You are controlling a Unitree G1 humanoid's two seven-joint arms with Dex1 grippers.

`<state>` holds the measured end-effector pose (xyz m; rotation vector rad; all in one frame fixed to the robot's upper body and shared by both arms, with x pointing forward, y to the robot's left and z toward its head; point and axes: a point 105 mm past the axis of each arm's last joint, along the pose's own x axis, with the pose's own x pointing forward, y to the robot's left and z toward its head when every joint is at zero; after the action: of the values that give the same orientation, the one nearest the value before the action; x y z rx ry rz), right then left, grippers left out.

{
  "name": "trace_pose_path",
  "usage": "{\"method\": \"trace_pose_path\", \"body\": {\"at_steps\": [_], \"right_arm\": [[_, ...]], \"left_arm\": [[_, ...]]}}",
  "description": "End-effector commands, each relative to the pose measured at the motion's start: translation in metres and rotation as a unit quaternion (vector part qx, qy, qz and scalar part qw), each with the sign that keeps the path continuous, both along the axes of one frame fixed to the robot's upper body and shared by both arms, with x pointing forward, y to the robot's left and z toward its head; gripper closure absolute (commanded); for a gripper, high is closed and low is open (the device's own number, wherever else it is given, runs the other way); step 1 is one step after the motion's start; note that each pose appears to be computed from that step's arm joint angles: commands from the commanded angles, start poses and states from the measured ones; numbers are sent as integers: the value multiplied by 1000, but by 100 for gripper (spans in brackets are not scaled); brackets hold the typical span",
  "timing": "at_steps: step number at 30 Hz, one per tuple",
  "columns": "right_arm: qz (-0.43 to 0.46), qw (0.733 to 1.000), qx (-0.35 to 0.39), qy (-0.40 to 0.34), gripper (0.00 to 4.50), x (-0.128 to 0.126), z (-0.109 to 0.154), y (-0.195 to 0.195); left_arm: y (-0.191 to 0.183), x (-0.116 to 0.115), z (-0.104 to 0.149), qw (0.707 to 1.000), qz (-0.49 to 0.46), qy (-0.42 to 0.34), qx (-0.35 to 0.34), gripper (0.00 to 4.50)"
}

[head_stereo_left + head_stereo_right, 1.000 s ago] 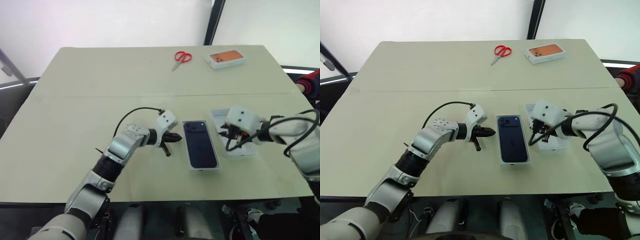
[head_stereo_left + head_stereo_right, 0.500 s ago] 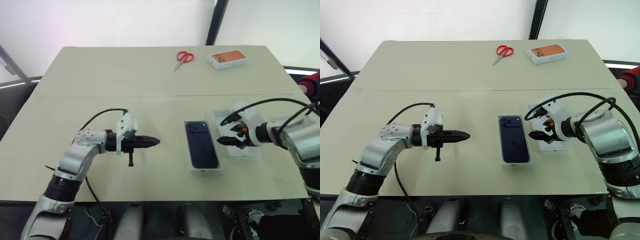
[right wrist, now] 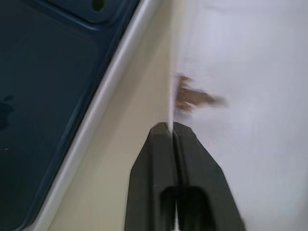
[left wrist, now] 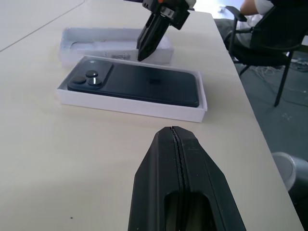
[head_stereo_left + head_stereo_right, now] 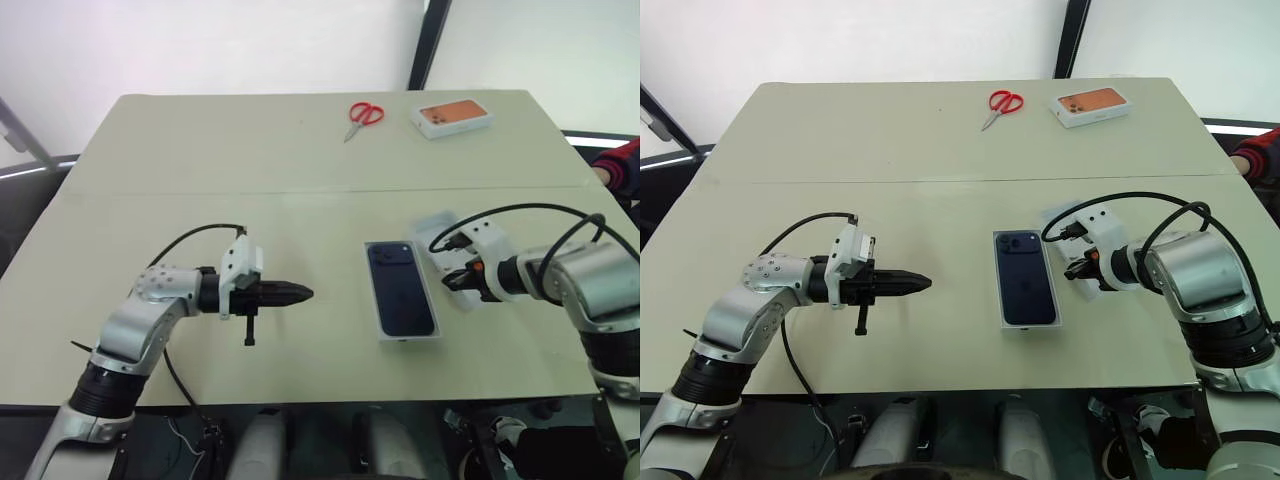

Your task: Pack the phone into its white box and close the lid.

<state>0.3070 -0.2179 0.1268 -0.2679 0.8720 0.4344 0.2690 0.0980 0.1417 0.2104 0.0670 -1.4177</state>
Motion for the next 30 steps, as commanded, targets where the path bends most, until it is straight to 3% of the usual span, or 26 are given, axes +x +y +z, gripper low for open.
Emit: {"method": "trace_pose_path", "body": {"at_steps": [1, 8, 13, 19, 27, 30], "right_arm": [[-3, 999, 9, -37, 445, 5, 21, 0], [-10, 992, 45, -119, 445, 14, 75, 2], [97, 944, 290, -125, 445, 7, 119, 54], [161, 874, 458, -36, 445, -26, 117, 111], [18, 830, 558, 8, 445, -56, 66, 167], [-35, 819, 573, 15, 445, -62, 63, 176]], "left_arm": [[2, 1, 9, 1000, 7, -29, -7, 450], [24, 20, 16, 995, 83, -38, -27, 450], [45, 38, 7, 986, 157, -43, -22, 450], [44, 49, 6, 982, 178, -48, -28, 450], [31, 52, 11, 982, 175, -56, -43, 450], [27, 53, 13, 982, 171, -56, -48, 450]]}}
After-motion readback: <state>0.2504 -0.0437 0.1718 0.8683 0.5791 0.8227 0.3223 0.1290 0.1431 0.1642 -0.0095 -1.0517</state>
